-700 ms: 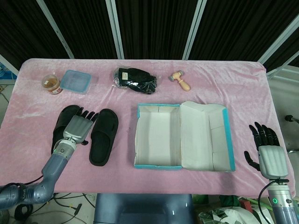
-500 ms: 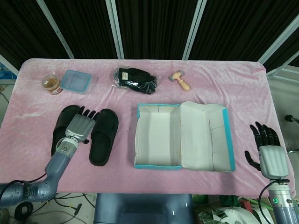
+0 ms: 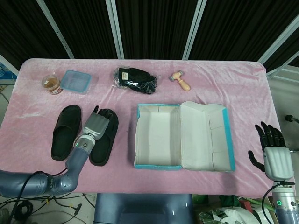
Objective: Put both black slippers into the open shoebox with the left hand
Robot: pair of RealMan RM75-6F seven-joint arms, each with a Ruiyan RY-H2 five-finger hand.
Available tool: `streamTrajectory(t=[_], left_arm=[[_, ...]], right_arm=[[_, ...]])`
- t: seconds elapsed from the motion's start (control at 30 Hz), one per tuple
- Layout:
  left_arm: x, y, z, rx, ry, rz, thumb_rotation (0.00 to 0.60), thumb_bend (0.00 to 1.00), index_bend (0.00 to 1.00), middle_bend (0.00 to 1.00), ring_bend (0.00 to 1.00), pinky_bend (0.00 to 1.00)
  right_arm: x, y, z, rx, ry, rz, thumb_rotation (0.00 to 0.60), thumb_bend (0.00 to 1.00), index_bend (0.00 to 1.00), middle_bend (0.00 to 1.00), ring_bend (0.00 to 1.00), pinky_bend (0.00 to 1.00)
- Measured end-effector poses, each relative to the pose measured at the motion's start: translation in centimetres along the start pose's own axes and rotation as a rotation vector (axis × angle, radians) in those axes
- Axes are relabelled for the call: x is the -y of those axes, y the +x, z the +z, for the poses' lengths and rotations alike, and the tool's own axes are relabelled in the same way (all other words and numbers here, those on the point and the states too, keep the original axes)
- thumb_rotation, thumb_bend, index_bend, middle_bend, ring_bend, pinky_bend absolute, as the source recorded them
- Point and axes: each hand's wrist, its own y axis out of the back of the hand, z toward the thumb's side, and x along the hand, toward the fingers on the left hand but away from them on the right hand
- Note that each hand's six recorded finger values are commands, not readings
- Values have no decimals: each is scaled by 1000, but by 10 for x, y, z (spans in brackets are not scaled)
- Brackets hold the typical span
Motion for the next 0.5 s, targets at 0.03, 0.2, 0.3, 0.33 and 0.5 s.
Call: streamTrajectory(t=[0.03,0.2,0.3,0.33,0.5], left_arm=[[1,2,2,-4,5,-7,600,0,123,55,61,0],[4,12,9,-27,12,-31,600,0,116,56,61,0],[7,18,8,-49,8,-47,600,0,106,57,61,0],[8,19,8,-57,6,-53,600,0,103,56,61,0],[11,28,9,-73,-15,-80,600,26,127,55,61,0]], right_arm=[[0,1,-1,2,0,1,600,290,0,24,0,82],[0,2,-2,7,0,0,600,290,0,24,0,83],[0,2,-1,8,0,-1,600,290,0,25,0,83],[0,2,-2,8,0,-1,600,290,0,25,0,83],[2,2,-3,15,-5,3,600,290,0,24,0,83]])
